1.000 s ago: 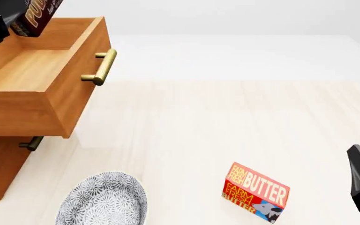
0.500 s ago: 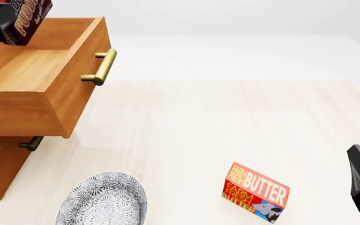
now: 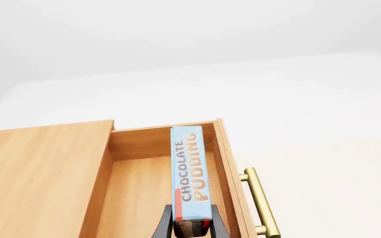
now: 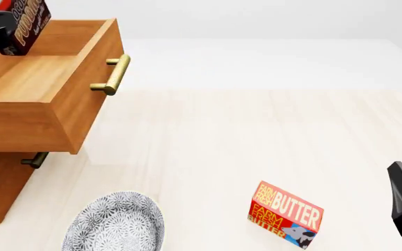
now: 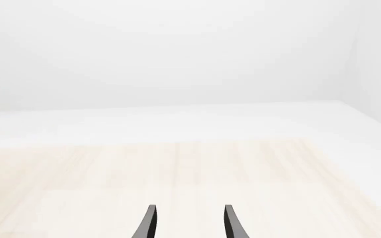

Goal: Put the chocolate pudding in the top drawer of the cabinet and close it.

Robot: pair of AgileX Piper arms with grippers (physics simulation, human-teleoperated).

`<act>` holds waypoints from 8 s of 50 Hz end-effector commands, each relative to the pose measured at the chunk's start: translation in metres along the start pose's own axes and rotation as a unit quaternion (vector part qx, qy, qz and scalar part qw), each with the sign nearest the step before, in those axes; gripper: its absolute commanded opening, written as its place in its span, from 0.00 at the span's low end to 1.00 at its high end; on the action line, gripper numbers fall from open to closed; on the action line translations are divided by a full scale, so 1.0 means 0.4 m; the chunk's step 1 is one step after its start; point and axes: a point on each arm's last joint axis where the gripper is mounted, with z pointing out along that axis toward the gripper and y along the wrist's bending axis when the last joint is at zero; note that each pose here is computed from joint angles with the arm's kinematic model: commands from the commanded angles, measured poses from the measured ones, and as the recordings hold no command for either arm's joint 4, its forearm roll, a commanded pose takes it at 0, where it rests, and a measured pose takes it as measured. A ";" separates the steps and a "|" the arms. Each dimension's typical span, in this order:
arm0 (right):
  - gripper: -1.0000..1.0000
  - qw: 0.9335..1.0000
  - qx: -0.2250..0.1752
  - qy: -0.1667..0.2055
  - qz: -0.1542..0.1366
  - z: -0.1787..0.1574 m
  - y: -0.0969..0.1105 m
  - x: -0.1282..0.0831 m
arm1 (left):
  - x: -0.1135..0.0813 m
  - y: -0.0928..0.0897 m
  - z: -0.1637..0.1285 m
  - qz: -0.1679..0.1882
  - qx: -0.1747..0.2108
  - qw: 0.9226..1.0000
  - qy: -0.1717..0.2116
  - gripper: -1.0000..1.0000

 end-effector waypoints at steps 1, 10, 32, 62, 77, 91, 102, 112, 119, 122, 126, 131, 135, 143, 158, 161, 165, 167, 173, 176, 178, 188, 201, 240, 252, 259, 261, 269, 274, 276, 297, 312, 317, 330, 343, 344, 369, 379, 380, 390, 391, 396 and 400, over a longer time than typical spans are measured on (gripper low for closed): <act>1.00 1.000 0.000 0.000 0.000 0.000 0.000 0.000 | -0.001 0.011 0.025 0.008 -0.011 1.000 0.007 0.00; 1.00 1.000 0.000 0.000 0.000 0.000 0.000 0.000 | 0.001 0.017 0.050 0.013 -0.016 1.000 0.015 0.00; 1.00 1.000 0.000 0.000 0.000 0.000 0.000 0.000 | 0.010 0.040 0.078 0.024 -0.033 0.998 0.043 0.00; 1.00 1.000 0.000 0.000 0.000 0.000 0.000 0.000 | 0.051 0.049 0.151 0.019 -0.036 0.997 0.068 0.00; 1.00 1.000 0.000 0.000 0.000 0.000 0.000 0.000 | 0.084 0.050 0.202 0.011 -0.035 0.996 0.082 0.00; 1.00 1.000 0.000 0.000 0.000 0.000 0.000 0.000 | 0.118 0.060 0.208 -0.005 -0.044 0.995 0.089 0.00; 1.00 1.000 0.000 0.000 0.000 0.000 0.000 0.000 | 0.116 0.063 0.207 -0.007 -0.047 0.995 0.090 0.00; 1.00 1.000 0.000 0.000 0.000 0.000 0.000 0.000 | 0.103 0.066 0.208 -0.007 -0.047 0.995 0.093 0.00; 1.00 1.000 0.000 0.000 0.000 0.000 0.000 0.000 | 0.119 0.064 0.211 -0.008 -0.047 0.994 0.095 0.00; 1.00 1.000 0.000 0.000 0.000 0.000 0.000 0.000 | 0.125 0.064 0.211 -0.009 -0.046 0.994 0.097 0.00; 1.00 1.000 0.000 0.000 0.000 0.000 0.000 0.000 | 0.132 0.064 0.213 -0.009 -0.047 0.994 0.099 0.00; 1.00 1.000 0.000 0.000 0.000 0.000 0.000 0.000 | 0.139 0.063 0.218 -0.009 -0.046 0.993 0.105 0.00; 1.00 1.000 0.000 0.000 0.000 0.000 0.000 0.000 | 0.126 0.062 0.219 -0.009 -0.044 0.993 0.108 0.00; 1.00 1.000 0.000 0.000 0.000 0.000 0.000 0.000 | 0.145 0.062 0.222 -0.010 -0.045 0.993 0.108 0.00; 1.00 1.000 0.000 0.000 0.000 0.000 0.000 0.000 | 0.144 0.063 0.220 -0.012 -0.046 0.993 0.108 0.00; 1.00 1.000 0.000 0.000 0.000 0.000 0.000 0.000 | 0.146 0.062 0.219 -0.012 -0.045 0.993 0.109 0.00; 1.00 1.000 0.000 0.000 0.000 0.000 0.000 0.000 | 0.145 0.058 0.221 -0.015 -0.043 0.993 0.110 0.00; 1.00 1.000 0.000 0.000 0.000 0.000 0.000 0.000 | 0.132 0.049 0.227 -0.016 -0.035 0.993 0.115 1.00; 1.00 1.000 0.000 0.000 0.000 0.000 0.000 0.000 | 0.130 0.046 0.229 -0.013 -0.032 0.993 0.116 1.00; 1.00 1.000 0.000 0.000 0.000 0.000 0.000 0.000 | 0.131 0.048 0.228 -0.015 -0.034 0.992 0.117 1.00; 1.00 1.000 0.000 0.000 0.000 0.000 0.000 0.000 | 0.131 0.046 0.227 -0.016 -0.032 0.992 0.118 1.00; 1.00 1.000 0.000 0.000 0.000 0.000 0.000 0.000 | 0.127 0.045 0.214 -0.017 -0.032 0.993 0.115 1.00; 1.00 1.000 0.000 0.000 0.000 0.000 0.000 0.000 | 0.106 0.043 0.171 -0.020 -0.034 0.994 0.100 1.00; 1.00 1.000 0.000 0.000 0.000 0.000 0.000 0.000 | -0.025 -0.061 0.006 -0.040 0.065 0.997 0.033 1.00; 1.00 1.000 0.000 0.000 0.000 0.000 0.000 0.000 | -0.064 -0.072 -0.014 -0.013 0.082 0.996 0.027 1.00; 1.00 1.000 0.000 0.000 0.000 0.000 0.000 0.000 | -0.074 -0.086 -0.013 -0.009 0.097 0.995 0.025 1.00; 1.00 1.000 0.000 0.000 0.000 0.000 0.000 0.000 | -0.074 -0.094 -0.010 -0.009 0.104 0.994 0.026 1.00; 1.00 1.000 0.000 0.000 0.000 0.000 0.000 0.000 | -0.087 -0.114 -0.002 -0.005 0.123 0.992 0.026 1.00; 1.00 1.000 0.000 0.000 0.000 0.000 0.000 0.000 | -0.097 -0.127 0.001 -0.005 0.134 0.991 0.026 1.00; 1.00 1.000 0.000 0.000 0.000 0.000 0.000 0.000 | -0.103 -0.138 0.005 -0.006 0.144 0.989 0.029 1.00; 1.00 1.000 0.000 0.000 0.000 0.000 0.000 0.000 | -0.104 -0.260 0.059 -0.020 0.224 0.972 0.067 1.00; 1.00 1.000 0.000 0.000 0.000 0.000 0.000 0.000 | -0.093 -0.334 0.081 -0.034 0.260 0.960 0.100 1.00; 1.00 1.000 0.000 0.000 0.000 0.000 0.000 0.000 | -0.090 -0.349 0.091 -0.032 0.264 0.958 0.110 1.00; 1.00 1.000 0.000 0.000 0.000 0.000 0.000 0.000 | -0.070 -0.378 0.122 -0.041 0.265 0.953 0.138 1.00; 1.00 1.000 0.000 0.000 0.000 0.000 0.000 0.000 | -0.028 -0.416 0.150 -0.076 0.267 0.947 0.164 1.00; 1.00 1.000 0.000 0.000 0.000 0.000 0.000 0.000 | -0.025 -0.417 0.152 -0.079 0.266 0.946 0.167 1.00; 1.00 1.000 0.000 0.000 0.000 0.000 0.000 0.000 | 0.026 -0.450 0.198 -0.099 0.257 0.941 0.197 1.00; 1.00 1.000 0.000 0.000 0.000 0.000 0.000 0.000 | 0.040 -0.449 0.214 -0.114 0.249 0.940 0.203 1.00; 1.00 1.000 0.000 0.000 0.000 0.000 0.000 0.000 | 0.040 -0.449 0.214 -0.114 0.249 0.940 0.203 1.00; 1.00 1.000 0.000 0.000 0.000 0.000 0.000 0.000 | 0.064 -0.431 0.226 -0.130 0.234 0.941 0.206 1.00; 1.00 1.000 0.000 0.000 0.000 0.000 0.000 0.000 | 0.064 -0.429 0.226 -0.131 0.233 0.942 0.205 1.00; 1.00 1.000 0.000 0.000 0.000 0.000 0.000 0.000 | 0.072 -0.430 0.227 -0.136 0.232 0.941 0.206 1.00; 1.00 1.000 0.000 0.000 0.000 0.000 0.000 0.000 | 0.080 -0.430 0.231 -0.140 0.230 0.940 0.207 1.00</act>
